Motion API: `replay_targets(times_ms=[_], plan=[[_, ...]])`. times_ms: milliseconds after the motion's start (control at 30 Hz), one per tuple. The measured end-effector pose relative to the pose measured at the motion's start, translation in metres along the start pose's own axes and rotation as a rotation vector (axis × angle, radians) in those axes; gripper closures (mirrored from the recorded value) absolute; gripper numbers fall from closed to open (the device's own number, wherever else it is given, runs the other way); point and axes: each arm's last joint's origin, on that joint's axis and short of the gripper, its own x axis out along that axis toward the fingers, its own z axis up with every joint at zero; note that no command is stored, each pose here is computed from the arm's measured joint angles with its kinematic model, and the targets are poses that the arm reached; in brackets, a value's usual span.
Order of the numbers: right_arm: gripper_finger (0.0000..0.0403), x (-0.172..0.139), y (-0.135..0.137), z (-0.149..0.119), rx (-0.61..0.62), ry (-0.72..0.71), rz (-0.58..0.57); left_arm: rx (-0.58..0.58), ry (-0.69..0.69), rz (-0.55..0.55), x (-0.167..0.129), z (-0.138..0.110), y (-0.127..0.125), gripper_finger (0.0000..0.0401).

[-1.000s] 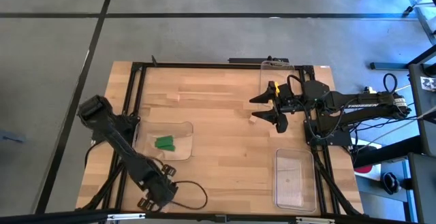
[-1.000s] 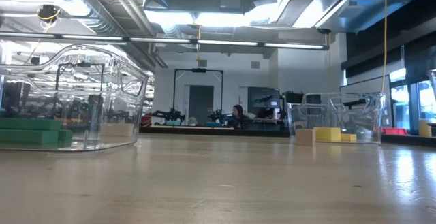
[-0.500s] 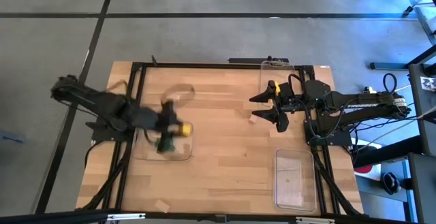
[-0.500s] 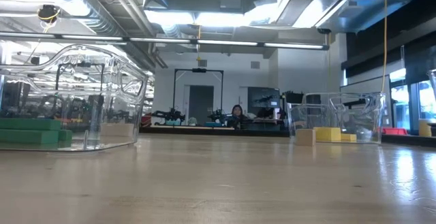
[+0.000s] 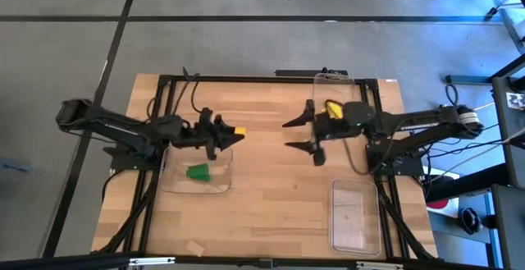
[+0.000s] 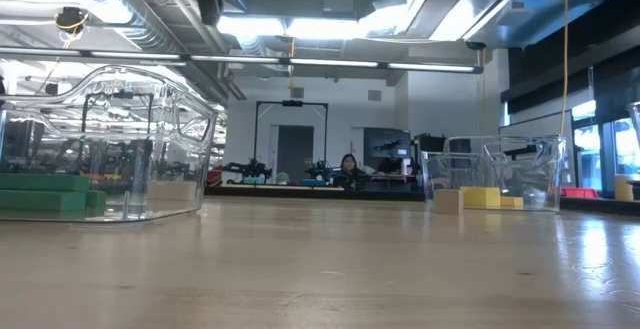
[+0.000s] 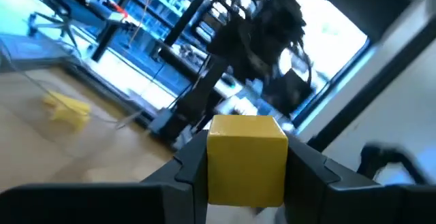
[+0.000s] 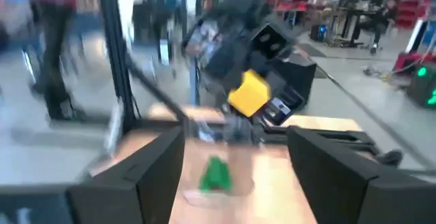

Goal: Sort & place blocks by color
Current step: Put the yellow block into the top right transparent bin

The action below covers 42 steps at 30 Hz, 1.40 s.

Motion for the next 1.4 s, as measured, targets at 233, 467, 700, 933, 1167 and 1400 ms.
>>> replay_targets(times_ms=[233,467,700,933,1167,1400], plan=[[0.0141,0.045,0.008,-0.003,-0.304,0.153,-0.122,-0.167,-0.041,0.026,0.023,-0.007,0.001,0.028],[0.0141,0.067,0.008,-0.007,-0.317,0.167,-0.15,-0.21,-0.031,0.048,0.038,-0.013,0.002,0.028],[0.0141,0.076,0.007,-0.009,-0.366,0.122,-0.159,-0.253,-0.041,0.072,0.051,-0.016,0.001,0.028],[0.0141,0.082,0.006,-0.017,-0.368,0.145,-0.158,-0.277,-0.049,0.053,0.061,-0.012,-0.005,0.028],[0.0149,0.082,0.007,-0.012,-0.361,0.097,-0.165,-0.284,-0.051,0.051,0.061,-0.012,-0.006,0.028],[0.0197,0.081,0.007,-0.011,-0.36,0.094,-0.166,-0.302,-0.047,0.056,0.061,-0.012,-0.005,0.028]])
